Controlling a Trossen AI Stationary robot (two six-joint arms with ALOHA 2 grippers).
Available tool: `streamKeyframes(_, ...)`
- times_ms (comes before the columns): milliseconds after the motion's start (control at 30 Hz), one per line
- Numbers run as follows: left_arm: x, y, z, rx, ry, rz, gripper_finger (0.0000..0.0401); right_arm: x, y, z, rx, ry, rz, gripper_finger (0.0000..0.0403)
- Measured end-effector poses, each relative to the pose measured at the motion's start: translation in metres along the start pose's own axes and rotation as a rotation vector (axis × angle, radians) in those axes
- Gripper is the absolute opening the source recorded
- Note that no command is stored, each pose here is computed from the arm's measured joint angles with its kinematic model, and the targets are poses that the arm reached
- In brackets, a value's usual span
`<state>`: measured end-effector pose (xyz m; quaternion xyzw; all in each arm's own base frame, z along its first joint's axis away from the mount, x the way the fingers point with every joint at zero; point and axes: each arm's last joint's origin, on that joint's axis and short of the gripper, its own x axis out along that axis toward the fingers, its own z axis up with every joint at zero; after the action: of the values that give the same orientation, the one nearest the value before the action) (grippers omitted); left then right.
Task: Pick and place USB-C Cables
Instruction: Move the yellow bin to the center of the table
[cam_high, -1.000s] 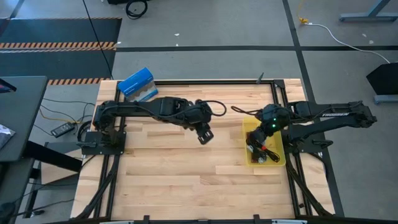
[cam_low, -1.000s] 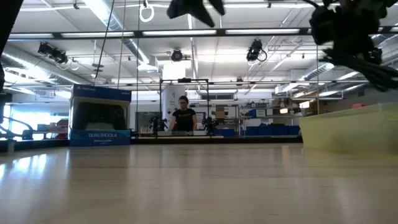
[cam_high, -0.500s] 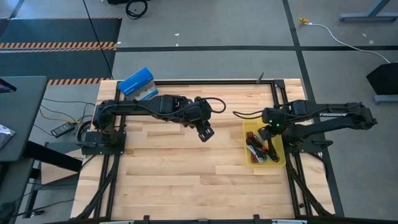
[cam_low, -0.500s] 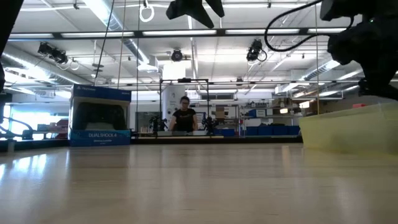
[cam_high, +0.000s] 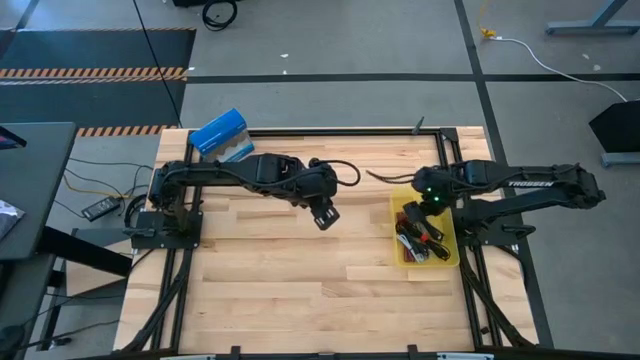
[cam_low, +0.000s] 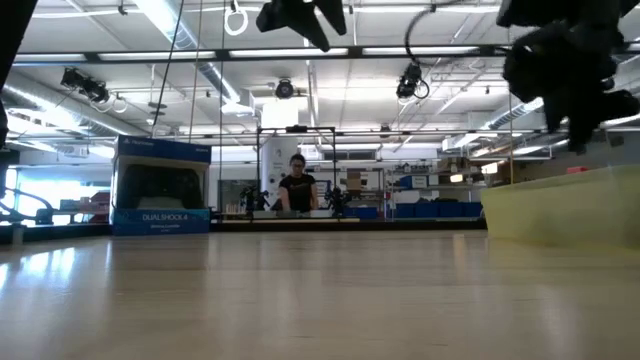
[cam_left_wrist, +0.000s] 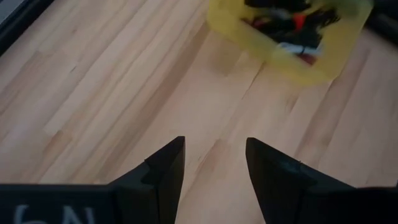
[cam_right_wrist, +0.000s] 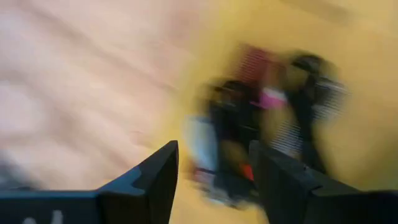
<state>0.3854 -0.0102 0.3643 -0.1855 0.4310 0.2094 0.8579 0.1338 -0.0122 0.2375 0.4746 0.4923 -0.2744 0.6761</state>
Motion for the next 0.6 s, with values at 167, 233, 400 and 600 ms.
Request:
streamKeyframes(167,-0.006,0.005,-0.004,0.022,0.040,0.026,0.0176,0.003,0.019,0.012,0.151,-0.099,0.145,0.0197)
streamKeyframes(233,-0.008,0.006,-0.005,0.023,0.040,0.033,0.0176,0.010,0.022,0.016,0.182,-0.106,0.114,0.0188)
streamKeyframes(400,-0.023,0.012,-0.006,0.025,0.019,0.059,0.0176,0.033,0.032,0.022,0.177,-0.038,0.054,0.0171)
streamKeyframes(600,-0.047,0.023,-0.009,0.019,-0.014,0.110,0.0176,0.058,0.043,0.023,0.173,0.024,0.014,0.0166)
